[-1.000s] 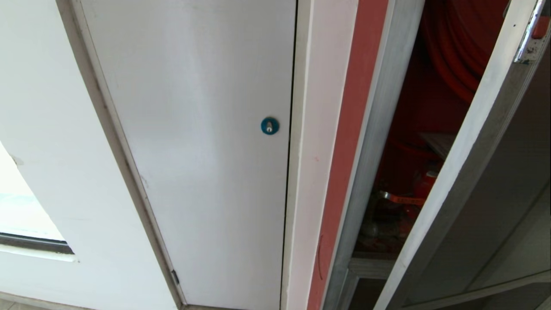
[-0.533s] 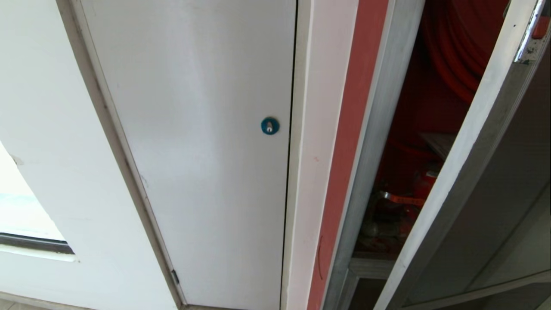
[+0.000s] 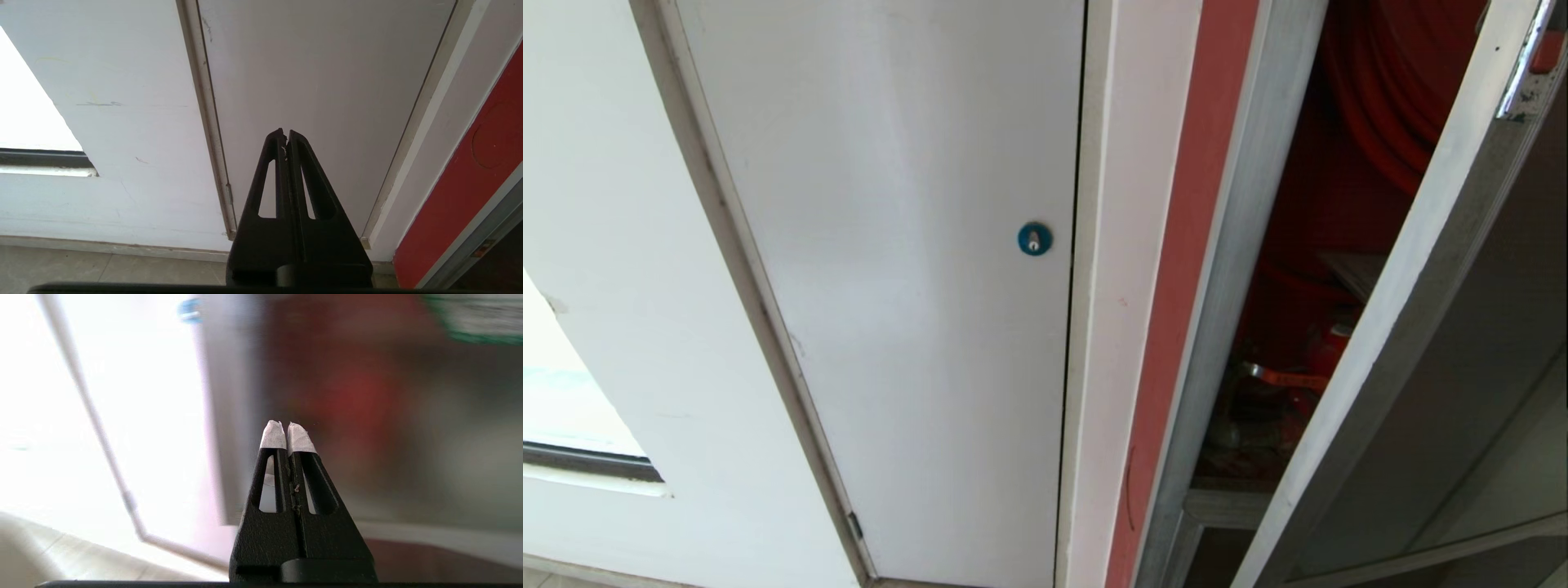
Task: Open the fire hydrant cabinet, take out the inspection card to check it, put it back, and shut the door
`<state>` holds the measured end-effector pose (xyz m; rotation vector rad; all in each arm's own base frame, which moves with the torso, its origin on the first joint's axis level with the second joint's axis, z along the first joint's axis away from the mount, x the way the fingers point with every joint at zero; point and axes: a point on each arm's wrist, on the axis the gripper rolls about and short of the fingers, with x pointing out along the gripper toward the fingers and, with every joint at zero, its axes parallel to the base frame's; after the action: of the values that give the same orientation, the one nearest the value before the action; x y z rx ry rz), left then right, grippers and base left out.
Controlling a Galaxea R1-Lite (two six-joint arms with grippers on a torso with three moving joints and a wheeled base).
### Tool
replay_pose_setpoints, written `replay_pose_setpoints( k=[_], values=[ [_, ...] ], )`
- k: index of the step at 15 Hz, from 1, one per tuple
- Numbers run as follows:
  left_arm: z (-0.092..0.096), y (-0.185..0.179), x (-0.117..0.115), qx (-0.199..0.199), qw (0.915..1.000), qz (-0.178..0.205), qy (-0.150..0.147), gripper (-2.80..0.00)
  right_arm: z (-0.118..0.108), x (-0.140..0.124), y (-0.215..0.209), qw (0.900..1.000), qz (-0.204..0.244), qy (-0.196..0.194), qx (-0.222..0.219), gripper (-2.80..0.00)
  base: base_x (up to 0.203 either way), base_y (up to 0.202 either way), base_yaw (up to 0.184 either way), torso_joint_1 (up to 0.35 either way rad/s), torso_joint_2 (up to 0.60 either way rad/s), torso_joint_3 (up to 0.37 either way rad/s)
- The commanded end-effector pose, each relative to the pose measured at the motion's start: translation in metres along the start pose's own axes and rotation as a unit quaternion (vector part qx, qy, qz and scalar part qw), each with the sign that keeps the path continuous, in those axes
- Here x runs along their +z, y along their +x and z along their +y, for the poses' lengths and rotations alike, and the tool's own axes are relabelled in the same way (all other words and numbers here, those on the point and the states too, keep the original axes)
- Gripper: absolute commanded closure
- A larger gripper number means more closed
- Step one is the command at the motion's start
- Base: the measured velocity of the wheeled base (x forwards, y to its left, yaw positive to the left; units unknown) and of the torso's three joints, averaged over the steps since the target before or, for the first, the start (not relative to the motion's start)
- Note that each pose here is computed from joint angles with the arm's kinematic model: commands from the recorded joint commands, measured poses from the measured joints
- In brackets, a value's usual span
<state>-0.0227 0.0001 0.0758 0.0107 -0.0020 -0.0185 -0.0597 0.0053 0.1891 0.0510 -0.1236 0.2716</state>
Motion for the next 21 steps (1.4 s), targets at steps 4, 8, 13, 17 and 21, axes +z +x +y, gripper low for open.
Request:
replay_pose_setpoints(
  k=[4,8,13,17,21],
  values=[
    [0.000,0.001,-0.002,0.000,1.0000,0.003,0.000,0.00,-0.006,0.026,0.051,0.987,0.103,0.036,0.120,0.00,0.000,0.000,0.000,0.000,0.00,0.000],
    [0.000,0.001,-0.002,0.000,1.0000,0.003,0.000,0.00,-0.013,0.028,0.088,0.966,0.167,0.046,0.191,0.00,0.000,0.000,0.000,0.000,0.00,0.000],
    [0.000,0.001,-0.002,0.000,1.0000,0.003,0.000,0.00,-0.020,0.024,0.130,0.948,0.197,0.046,0.245,0.00,0.000,0.000,0.000,0.000,0.00,0.000],
    [0.000,0.001,-0.002,0.000,1.0000,0.003,0.000,0.00,-0.021,0.019,0.159,0.940,0.205,0.048,0.269,0.00,0.000,0.000,0.000,0.000,0.00,0.000],
    [0.000,0.001,-0.002,0.000,1.0000,0.003,0.000,0.00,-0.024,0.015,0.189,0.939,0.198,0.045,0.277,0.00,0.000,0.000,0.000,0.000,0.00,0.000]
  ],
)
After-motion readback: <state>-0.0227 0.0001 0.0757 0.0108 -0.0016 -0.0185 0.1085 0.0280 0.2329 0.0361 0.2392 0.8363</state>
